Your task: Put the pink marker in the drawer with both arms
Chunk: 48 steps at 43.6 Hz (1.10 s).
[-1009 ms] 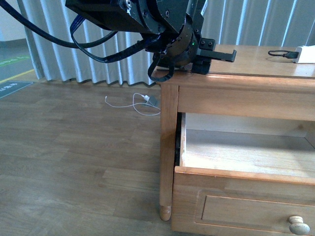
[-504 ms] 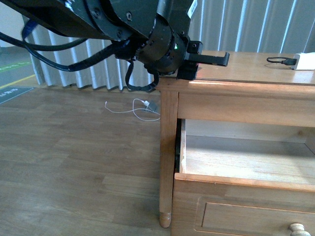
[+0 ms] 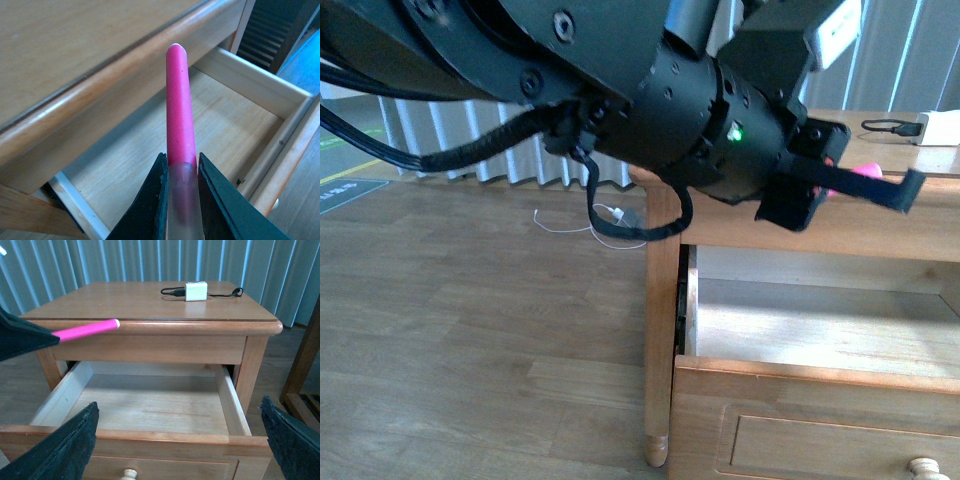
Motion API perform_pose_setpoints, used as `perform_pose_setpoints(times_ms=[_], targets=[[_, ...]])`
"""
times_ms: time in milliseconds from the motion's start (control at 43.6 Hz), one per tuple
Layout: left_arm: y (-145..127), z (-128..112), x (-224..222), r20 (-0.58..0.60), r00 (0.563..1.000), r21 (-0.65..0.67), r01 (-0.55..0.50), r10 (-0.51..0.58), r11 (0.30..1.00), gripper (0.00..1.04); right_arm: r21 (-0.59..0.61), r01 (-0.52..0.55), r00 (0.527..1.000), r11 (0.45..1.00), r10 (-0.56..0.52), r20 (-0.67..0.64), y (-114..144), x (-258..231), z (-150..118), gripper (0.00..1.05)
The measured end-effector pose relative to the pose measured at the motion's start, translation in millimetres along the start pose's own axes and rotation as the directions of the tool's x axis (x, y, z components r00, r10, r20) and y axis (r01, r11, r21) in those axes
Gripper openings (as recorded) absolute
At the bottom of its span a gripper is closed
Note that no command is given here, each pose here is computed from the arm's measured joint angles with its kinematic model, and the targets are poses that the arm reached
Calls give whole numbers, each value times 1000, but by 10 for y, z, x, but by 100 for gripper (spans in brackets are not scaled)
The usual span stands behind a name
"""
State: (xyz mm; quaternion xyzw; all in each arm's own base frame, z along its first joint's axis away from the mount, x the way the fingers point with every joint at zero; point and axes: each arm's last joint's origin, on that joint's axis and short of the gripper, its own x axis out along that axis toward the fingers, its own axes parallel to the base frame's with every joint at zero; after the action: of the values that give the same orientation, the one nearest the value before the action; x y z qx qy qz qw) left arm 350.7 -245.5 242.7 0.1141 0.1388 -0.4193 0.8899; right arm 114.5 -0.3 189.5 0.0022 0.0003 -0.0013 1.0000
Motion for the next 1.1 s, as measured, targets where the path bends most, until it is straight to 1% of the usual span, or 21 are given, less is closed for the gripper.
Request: perform_pose_setpoints(times_ms=[92, 206, 436, 596, 619, 688, 825, 917, 940, 1032, 1078, 1101], targets=[[-52, -134, 144, -42, 999, 31, 5, -4, 1000, 14, 0, 0, 1000, 1000, 0, 0, 0, 0, 0, 96], [-90, -298, 359, -89, 996, 30, 18, -15, 999, 14, 0, 0, 1000, 1000, 0, 0, 0, 0, 0, 96], [-145, -489, 664, -155, 988, 23, 28, -24, 999, 14, 0, 0, 1000, 1000, 0, 0, 0, 0, 0, 96], [-172, -565, 777, -180, 983, 25, 25, -20, 999, 14, 0, 0, 1000, 1000, 0, 0, 0, 0, 1, 96], [-176, -573, 784, -187, 982, 25, 21, -16, 999, 16, 0, 0, 1000, 1000, 0, 0, 0, 0, 0, 96], [-196, -597, 794, -205, 979, 32, 16, -9, 999, 31, 0, 0, 1000, 1000, 0, 0, 0, 0, 1, 96], [-217, -610, 751, -203, 979, 54, 13, -2, 998, 47, 0, 0, 1000, 1000, 0, 0, 0, 0, 1, 96], [-222, -596, 679, -186, 982, 63, -15, 26, 998, 60, 0, 0, 1000, 1000, 0, 0, 0, 0, 1, 96], [-223, -586, 663, -182, 983, 65, -20, 31, 998, 62, 0, 0, 1000, 1000, 0, 0, 0, 0, 1, 96], [-204, -468, 459, -150, 985, 66, -76, 85, 995, 79, 0, 0, 1000, 1000, 0, 0, 0, 0, 0, 96], [-185, -389, 349, -121, 985, 63, -114, 121, 991, 86, 0, 0, 1000, 1000, 0, 0, 0, 0, 1, 96], [-181, -370, 319, -113, 985, 61, -122, 129, 991, 88, 0, 0, 1000, 1000, 0, 0, 0, 0, 0, 96]])
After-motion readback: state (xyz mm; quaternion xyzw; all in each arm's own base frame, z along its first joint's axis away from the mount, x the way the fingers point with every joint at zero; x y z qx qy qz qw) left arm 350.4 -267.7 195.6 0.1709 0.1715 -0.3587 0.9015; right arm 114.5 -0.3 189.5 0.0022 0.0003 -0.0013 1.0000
